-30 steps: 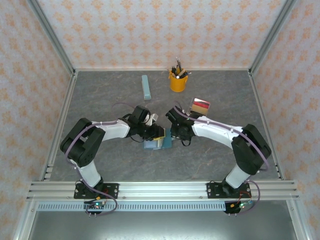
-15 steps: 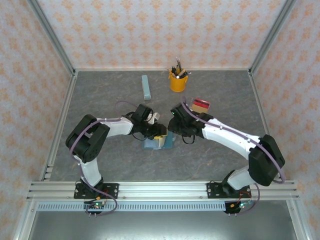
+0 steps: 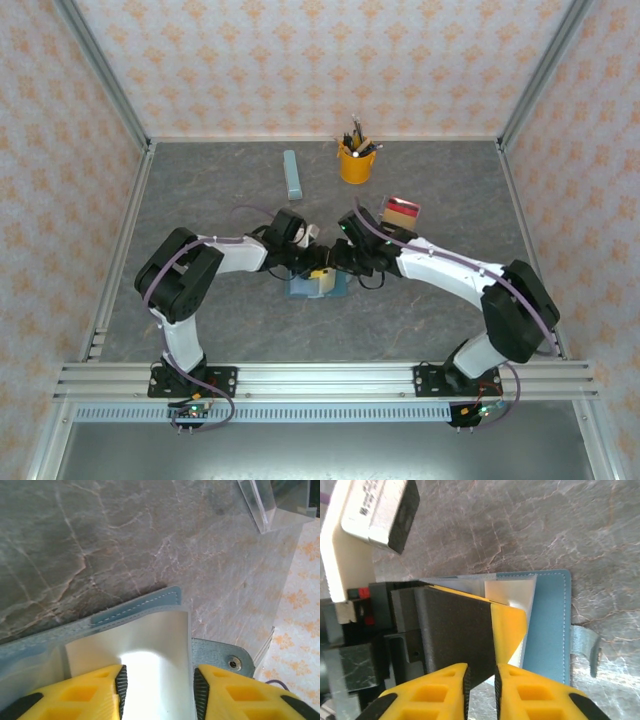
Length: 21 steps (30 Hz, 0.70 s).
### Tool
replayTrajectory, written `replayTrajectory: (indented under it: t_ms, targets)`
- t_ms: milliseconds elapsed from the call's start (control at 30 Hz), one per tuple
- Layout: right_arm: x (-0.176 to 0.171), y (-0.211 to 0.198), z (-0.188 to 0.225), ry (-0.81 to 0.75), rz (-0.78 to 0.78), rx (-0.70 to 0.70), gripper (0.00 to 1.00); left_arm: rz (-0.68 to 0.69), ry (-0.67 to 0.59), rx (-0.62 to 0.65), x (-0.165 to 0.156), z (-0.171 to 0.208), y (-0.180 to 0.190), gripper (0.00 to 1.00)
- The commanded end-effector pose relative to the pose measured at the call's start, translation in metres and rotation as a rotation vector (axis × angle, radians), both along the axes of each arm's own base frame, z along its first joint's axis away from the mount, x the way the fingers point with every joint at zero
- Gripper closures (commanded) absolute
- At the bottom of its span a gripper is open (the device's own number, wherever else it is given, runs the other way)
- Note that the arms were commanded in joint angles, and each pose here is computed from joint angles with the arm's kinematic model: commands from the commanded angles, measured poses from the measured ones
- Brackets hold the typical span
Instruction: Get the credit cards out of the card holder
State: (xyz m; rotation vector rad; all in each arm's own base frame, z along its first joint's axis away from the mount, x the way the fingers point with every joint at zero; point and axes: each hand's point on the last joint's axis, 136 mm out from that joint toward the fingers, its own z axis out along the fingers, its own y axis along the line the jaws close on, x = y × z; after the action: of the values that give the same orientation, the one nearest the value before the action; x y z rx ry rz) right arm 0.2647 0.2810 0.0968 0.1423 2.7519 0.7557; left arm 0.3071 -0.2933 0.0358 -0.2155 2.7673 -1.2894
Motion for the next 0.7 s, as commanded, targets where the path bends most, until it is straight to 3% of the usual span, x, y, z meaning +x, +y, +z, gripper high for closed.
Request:
replayTrajectory:
  t_ms: [0,267,667]
  targets:
    - [-0.014,0.002,-0.030,0.074,0.056,-0.023,0.83,0.064,0.047,0.059,-0.003,-0.023,0.010,0.63]
    - [-0.015,-0.005,-0.057,0.112,0.062,-0.109,0.92,0.073,0.051,0.072,0.002,-0.020,0.011,0.76]
    - [-0.009,-0.016,-0.045,0.050,0.017,-0.124,0.91,0.055,0.056,0.114,-0.001,-0.023,0.015,0.94]
